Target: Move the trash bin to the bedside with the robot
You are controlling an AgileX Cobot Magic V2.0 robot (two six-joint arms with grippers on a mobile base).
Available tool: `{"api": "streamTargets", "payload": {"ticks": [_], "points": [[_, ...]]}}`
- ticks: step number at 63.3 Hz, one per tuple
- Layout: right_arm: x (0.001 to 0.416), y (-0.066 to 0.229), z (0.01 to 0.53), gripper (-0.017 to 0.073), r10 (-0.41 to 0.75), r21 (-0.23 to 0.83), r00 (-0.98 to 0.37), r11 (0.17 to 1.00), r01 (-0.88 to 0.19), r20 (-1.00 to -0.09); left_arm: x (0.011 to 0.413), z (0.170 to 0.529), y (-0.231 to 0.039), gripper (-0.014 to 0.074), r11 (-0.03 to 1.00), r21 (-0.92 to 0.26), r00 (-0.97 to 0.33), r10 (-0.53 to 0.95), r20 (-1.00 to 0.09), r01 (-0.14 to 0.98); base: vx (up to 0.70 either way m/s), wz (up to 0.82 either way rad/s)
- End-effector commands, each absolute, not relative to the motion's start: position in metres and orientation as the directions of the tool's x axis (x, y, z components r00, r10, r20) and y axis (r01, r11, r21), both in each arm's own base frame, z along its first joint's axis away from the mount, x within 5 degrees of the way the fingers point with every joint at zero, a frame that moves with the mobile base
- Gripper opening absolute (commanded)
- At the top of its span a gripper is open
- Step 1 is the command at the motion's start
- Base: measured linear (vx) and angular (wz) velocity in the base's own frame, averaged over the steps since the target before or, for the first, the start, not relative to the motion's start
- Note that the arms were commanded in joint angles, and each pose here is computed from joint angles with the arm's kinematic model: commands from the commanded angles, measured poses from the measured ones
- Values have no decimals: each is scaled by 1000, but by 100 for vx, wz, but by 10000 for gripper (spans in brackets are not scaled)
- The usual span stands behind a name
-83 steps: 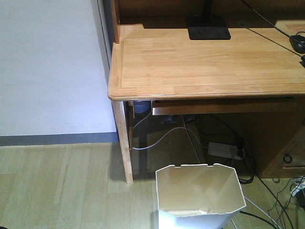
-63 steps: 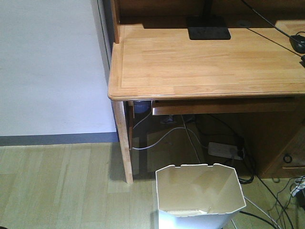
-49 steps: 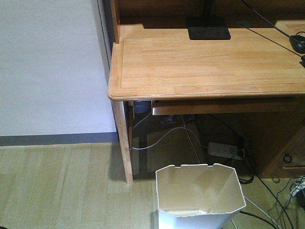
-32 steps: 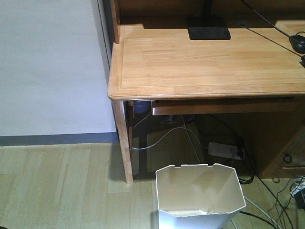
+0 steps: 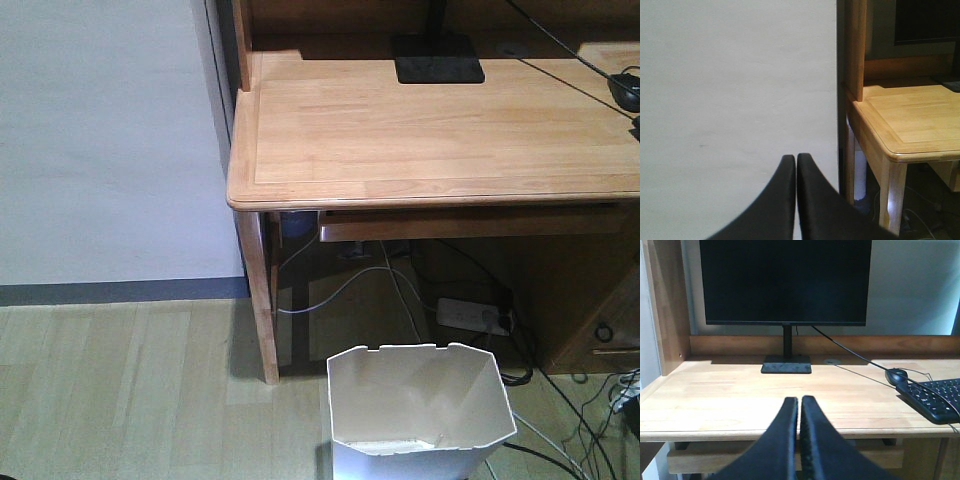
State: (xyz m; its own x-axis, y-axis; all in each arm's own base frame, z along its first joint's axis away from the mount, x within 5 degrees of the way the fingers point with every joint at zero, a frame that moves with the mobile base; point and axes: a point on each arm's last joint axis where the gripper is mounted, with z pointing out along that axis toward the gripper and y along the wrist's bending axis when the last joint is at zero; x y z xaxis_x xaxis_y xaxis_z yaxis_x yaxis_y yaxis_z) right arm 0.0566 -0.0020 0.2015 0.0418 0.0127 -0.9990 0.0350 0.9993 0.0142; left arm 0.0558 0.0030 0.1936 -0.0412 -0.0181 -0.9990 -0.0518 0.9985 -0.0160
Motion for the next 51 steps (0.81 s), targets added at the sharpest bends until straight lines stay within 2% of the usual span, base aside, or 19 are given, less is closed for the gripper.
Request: {"api": "streamTargets", "payload": {"ticks": [1, 9, 30, 51], "points": [[56, -2, 217, -9, 9, 13, 140, 999, 30, -990, 55, 208, 3, -6, 999, -25, 57, -22, -998, -47, 0, 0], [60, -2, 237, -9, -4, 0, 122, 999, 32, -993, 55, 208, 3, -6, 999, -25, 57, -22, -998, -47, 0, 0], [98, -3, 279, -9, -16, -18, -74, 999, 34, -997, 55, 208, 3, -6, 999, -25, 57, -22, -998, -47, 0, 0], [119, -4, 275, -9, 9, 4, -139, 999, 34, -990, 55, 208, 3, -6, 999, -25, 57, -22, -998, -47, 0, 0]]}}
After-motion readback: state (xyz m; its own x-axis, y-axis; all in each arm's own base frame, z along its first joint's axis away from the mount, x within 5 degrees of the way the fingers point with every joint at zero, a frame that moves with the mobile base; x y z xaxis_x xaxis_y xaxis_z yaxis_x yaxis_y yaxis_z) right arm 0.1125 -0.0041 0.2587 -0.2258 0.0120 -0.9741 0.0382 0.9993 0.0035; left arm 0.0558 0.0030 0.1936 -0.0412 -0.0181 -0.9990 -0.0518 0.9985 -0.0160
